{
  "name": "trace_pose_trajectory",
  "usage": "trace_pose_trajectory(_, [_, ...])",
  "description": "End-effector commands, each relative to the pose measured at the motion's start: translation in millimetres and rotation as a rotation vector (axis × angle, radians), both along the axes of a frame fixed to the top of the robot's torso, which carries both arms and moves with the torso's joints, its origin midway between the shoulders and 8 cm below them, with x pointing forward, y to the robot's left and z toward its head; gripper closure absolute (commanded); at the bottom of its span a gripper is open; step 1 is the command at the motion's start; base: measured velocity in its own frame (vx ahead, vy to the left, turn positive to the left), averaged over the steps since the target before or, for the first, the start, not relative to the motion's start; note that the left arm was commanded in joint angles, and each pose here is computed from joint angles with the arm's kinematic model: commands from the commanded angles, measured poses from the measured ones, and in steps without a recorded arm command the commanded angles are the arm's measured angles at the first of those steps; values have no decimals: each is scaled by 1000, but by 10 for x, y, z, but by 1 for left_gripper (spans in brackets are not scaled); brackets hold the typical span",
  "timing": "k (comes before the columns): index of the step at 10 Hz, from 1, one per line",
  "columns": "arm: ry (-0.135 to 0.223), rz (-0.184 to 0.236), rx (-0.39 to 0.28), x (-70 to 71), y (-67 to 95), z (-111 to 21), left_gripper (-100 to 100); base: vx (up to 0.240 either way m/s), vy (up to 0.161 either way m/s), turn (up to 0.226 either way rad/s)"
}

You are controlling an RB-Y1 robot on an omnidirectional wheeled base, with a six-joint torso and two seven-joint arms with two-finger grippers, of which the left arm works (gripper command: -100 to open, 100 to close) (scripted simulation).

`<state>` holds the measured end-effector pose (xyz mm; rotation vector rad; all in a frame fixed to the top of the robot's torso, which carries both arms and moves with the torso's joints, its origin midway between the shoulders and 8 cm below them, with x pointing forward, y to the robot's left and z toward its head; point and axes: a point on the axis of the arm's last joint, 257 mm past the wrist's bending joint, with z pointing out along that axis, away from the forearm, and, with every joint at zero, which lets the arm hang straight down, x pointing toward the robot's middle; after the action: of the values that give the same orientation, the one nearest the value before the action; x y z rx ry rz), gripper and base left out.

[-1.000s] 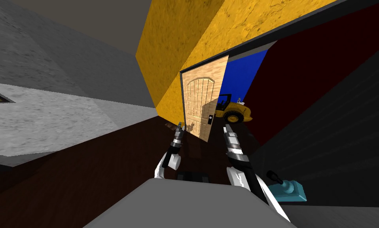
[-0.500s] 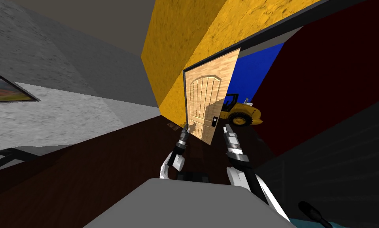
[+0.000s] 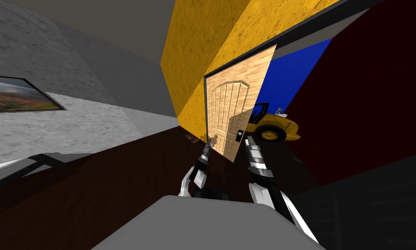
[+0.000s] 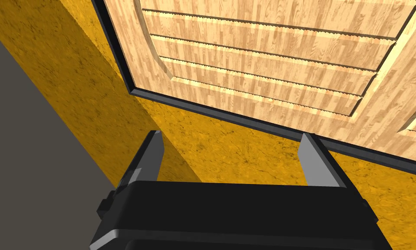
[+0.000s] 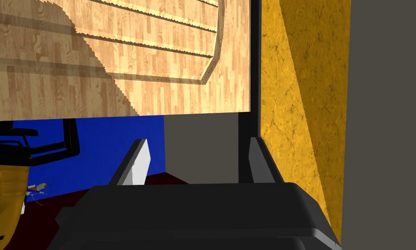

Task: Pull the door open

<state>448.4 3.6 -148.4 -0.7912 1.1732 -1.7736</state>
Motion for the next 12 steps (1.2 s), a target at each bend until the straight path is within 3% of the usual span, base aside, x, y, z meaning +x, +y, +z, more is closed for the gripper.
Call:
trace_pose_trajectory(1, [20, -31, 10, -33, -159, -61, -100, 97, -9, 104])
trace_pose_trajectory(2, [41, -63, 22, -55, -322, -167, -100, 109, -28, 157])
trace_pose_trajectory(4, [52, -80, 28, -69, -402, -220, -100, 84, -42, 68])
trace_pose_trajectory(11, [119, -189, 80, -205, -923, -578, -100, 64, -40, 81])
trace_pose_trajectory(12, [136, -218, 97, -255, -1059, -677, -100, 90, -74, 138])
